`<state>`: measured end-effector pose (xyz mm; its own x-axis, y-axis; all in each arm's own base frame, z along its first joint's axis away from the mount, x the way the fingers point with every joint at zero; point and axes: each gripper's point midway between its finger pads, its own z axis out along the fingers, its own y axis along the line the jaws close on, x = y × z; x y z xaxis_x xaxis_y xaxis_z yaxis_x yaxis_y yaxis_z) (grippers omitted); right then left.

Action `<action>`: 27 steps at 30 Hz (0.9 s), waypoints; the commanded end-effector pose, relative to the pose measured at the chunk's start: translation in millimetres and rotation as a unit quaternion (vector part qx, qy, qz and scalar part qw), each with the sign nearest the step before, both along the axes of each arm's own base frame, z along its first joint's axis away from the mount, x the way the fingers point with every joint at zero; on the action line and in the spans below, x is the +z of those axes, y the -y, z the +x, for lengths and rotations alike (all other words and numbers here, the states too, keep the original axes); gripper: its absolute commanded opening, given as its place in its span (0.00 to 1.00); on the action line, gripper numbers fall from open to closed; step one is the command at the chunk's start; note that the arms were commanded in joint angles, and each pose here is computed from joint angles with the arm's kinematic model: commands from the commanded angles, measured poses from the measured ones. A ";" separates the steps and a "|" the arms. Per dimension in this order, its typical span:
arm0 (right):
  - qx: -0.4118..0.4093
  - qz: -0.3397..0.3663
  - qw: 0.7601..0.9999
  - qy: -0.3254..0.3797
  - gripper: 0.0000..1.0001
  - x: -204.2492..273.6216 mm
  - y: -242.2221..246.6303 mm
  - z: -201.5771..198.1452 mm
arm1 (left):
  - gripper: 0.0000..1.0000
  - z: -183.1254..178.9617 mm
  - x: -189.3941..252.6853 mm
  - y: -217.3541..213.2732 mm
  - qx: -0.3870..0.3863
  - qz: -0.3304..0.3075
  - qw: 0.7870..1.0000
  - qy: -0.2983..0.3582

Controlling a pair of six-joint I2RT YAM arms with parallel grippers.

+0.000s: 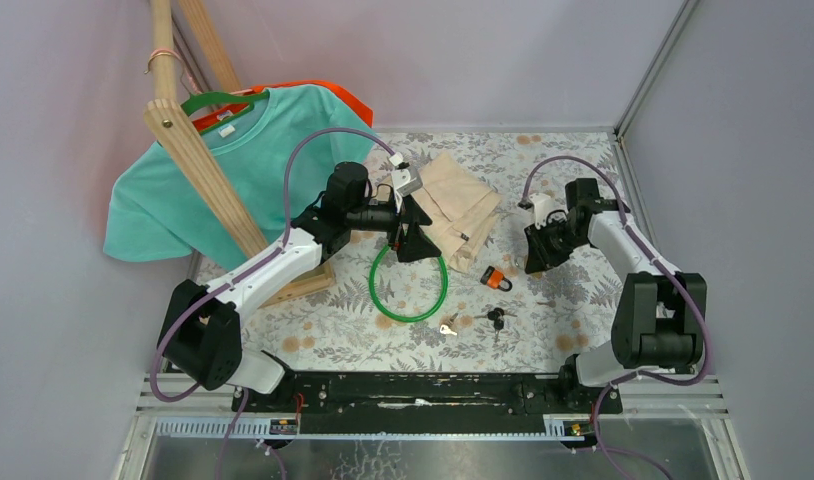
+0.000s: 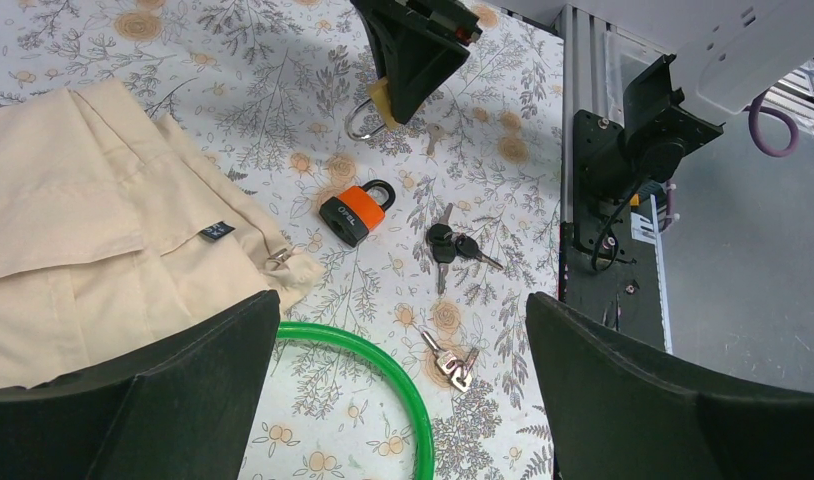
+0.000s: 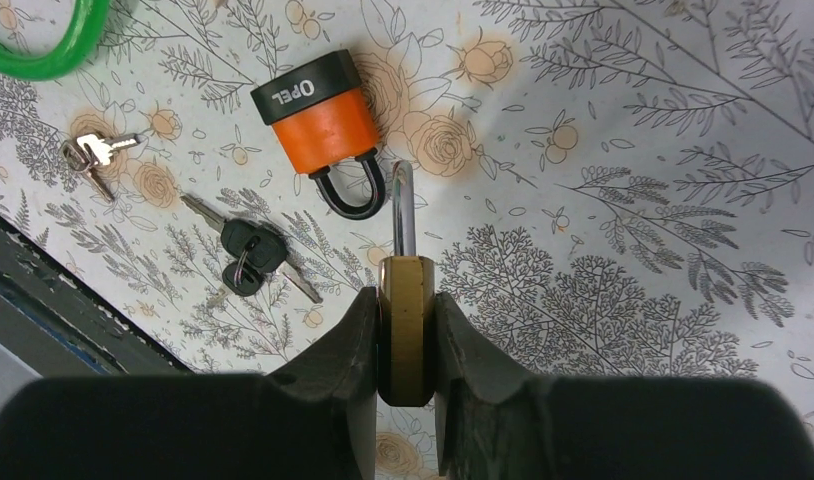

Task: Lock with the key
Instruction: Place the lock at the center of the board.

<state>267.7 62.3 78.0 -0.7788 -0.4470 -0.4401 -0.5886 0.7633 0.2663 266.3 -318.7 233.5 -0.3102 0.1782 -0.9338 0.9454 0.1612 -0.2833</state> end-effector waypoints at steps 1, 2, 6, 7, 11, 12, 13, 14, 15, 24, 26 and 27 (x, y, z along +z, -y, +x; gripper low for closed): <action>-0.004 0.003 1.000 -0.014 0.06 -6.0 1.6 -1.9 | 1.00 2.9 17.2 3.2 -0.002 -0.019 0.999 0.031; -0.006 0.002 1.000 -0.019 0.06 -8.3 2.7 -2.1 | 1.00 2.1 17.4 3.1 -0.003 -0.019 0.999 0.033; -0.018 0.005 0.999 -0.038 0.08 -16.1 9.6 0.4 | 1.00 1.4 18.2 2.4 -0.003 -0.020 0.999 0.035; -0.020 0.007 0.999 -0.042 0.09 -17.3 10.8 1.6 | 1.00 1.2 18.9 2.2 -0.003 -0.020 0.999 0.036; -0.029 0.010 0.998 -0.054 0.11 -24.0 19.0 3.6 | 1.00 0.8 19.4 1.8 -0.003 -0.021 0.999 0.037; -0.031 0.011 0.998 -0.056 0.12 -25.7 21.3 4.0 | 1.00 0.6 19.2 1.9 -0.003 -0.021 0.999 0.036; -0.033 0.013 0.998 -0.060 0.13 -27.8 23.5 3.8 | 1.00 0.6 19.8 1.7 -0.002 -0.021 0.999 0.036; -0.035 0.016 0.997 -0.064 0.14 -29.5 25.2 3.3 | 1.00 0.5 20.2 1.8 -0.002 -0.022 0.999 0.036; -0.038 0.019 0.997 -0.066 0.14 -31.2 27.1 3.7 | 1.00 0.9 20.6 1.8 -0.001 -0.021 0.999 0.037; -0.066 0.041 0.993 -0.093 0.25 -52.9 46.7 8.0 | 1.00 1.4 20.4 1.5 0.001 -0.021 0.999 0.035; -0.071 0.045 0.992 -0.097 0.29 -56.3 50.1 8.4 | 1.00 0.4 21.7 1.2 0.000 -0.022 0.999 0.039; -0.072 0.047 0.991 -0.099 0.32 -57.8 51.3 8.4 | 1.00 1.0 21.5 0.8 0.001 -0.022 0.999 0.039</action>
<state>268.8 21.7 25.8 -0.9128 -0.2787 -0.2985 -0.3927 0.7996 0.4543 266.4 -318.6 233.7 -0.3100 0.1777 -0.9340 0.9453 0.1623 -0.2828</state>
